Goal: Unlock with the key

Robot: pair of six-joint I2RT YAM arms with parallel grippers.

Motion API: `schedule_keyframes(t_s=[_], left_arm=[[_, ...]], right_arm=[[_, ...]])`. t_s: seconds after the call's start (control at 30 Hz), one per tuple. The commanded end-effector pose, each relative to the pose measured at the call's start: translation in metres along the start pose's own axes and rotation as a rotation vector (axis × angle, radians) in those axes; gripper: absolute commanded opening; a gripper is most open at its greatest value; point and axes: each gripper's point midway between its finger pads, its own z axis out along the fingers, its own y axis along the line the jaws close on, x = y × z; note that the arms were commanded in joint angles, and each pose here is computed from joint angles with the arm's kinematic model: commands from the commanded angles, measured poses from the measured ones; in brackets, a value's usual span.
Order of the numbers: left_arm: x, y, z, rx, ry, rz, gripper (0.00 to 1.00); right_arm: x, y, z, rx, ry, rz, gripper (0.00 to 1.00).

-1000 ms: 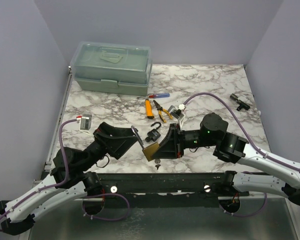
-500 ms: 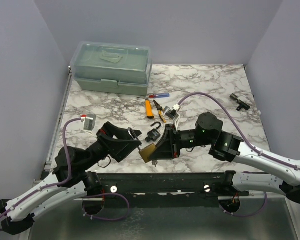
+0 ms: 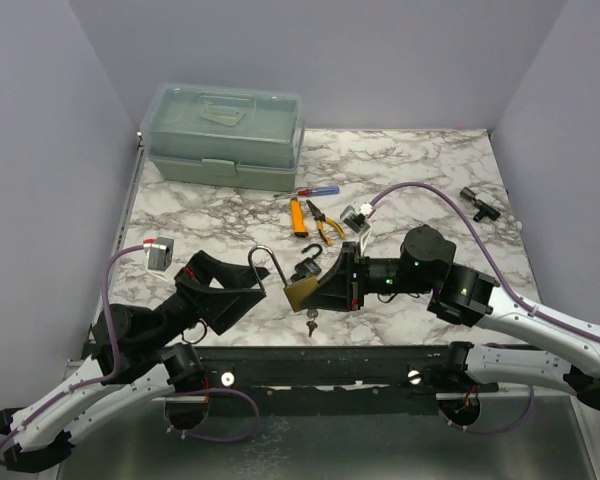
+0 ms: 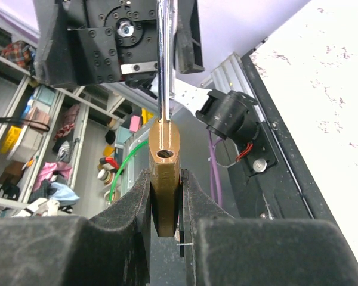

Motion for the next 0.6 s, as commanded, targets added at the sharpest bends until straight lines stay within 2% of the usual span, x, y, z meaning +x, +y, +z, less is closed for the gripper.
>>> schedule_keyframes(t_s=[0.0,0.2,0.3,0.57], left_arm=[[0.006,0.005,-0.003,-0.018,0.020,-0.016,0.97],[0.003,0.010,-0.005,-0.059,0.019,-0.002,0.96],[0.008,0.024,-0.010,-0.132,0.038,0.005,0.96],[0.005,0.060,-0.034,-0.310,-0.004,0.011,0.96]], right_arm=[[-0.028,0.004,0.000,0.034,-0.088,-0.037,0.01],[-0.033,-0.004,-0.001,0.087,-0.114,-0.038,0.01],[-0.038,-0.009,-0.005,0.130,-0.140,-0.035,0.01],[-0.042,-0.036,-0.020,0.298,-0.189,-0.011,0.01]])
